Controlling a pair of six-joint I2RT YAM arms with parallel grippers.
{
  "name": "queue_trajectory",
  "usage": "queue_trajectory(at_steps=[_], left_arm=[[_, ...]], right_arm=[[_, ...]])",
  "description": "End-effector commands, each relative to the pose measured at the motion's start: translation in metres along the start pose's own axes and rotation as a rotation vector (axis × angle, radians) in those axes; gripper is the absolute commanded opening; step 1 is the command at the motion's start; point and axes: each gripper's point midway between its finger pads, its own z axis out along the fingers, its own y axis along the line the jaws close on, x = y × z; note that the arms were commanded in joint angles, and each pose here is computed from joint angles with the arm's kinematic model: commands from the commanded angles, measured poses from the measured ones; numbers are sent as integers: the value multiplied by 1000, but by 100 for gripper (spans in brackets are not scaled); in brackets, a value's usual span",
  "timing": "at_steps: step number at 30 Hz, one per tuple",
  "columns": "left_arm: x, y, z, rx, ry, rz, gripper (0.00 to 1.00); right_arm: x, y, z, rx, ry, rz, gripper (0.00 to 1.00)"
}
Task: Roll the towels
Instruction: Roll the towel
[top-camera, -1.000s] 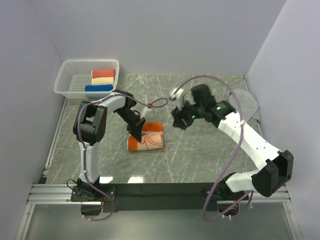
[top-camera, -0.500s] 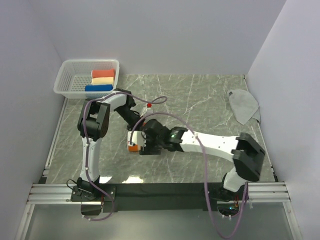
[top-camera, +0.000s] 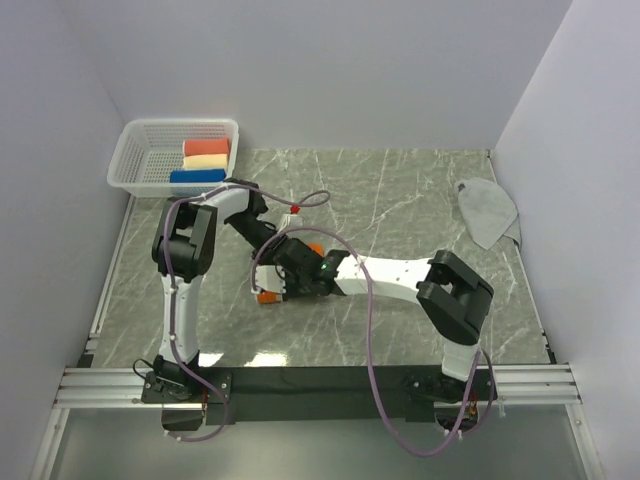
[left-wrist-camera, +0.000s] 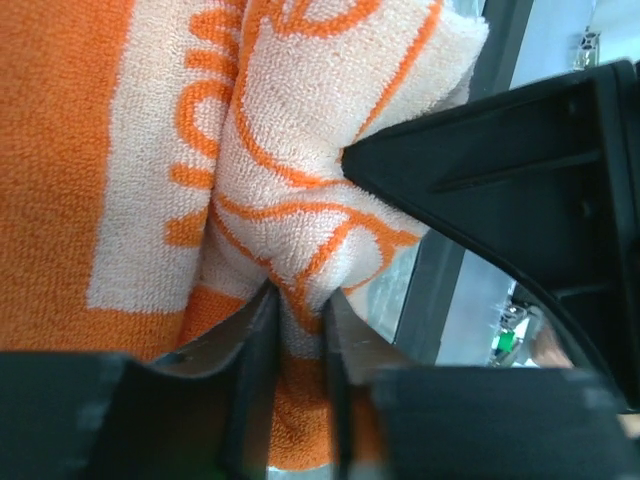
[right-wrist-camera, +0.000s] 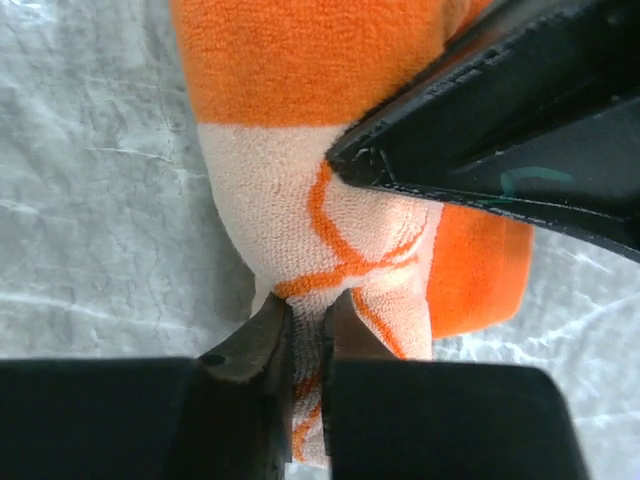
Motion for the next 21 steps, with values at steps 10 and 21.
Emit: queue_trajectory(at_steps=[10, 21], left_arm=[[-5, 32, -76, -237, -206, 144, 51], [16, 0, -164, -449, -550, 160, 56]], right_arm=[[32, 70, -23, -575, 65, 346, 0], [24, 55, -16, -838, 71, 668, 0]])
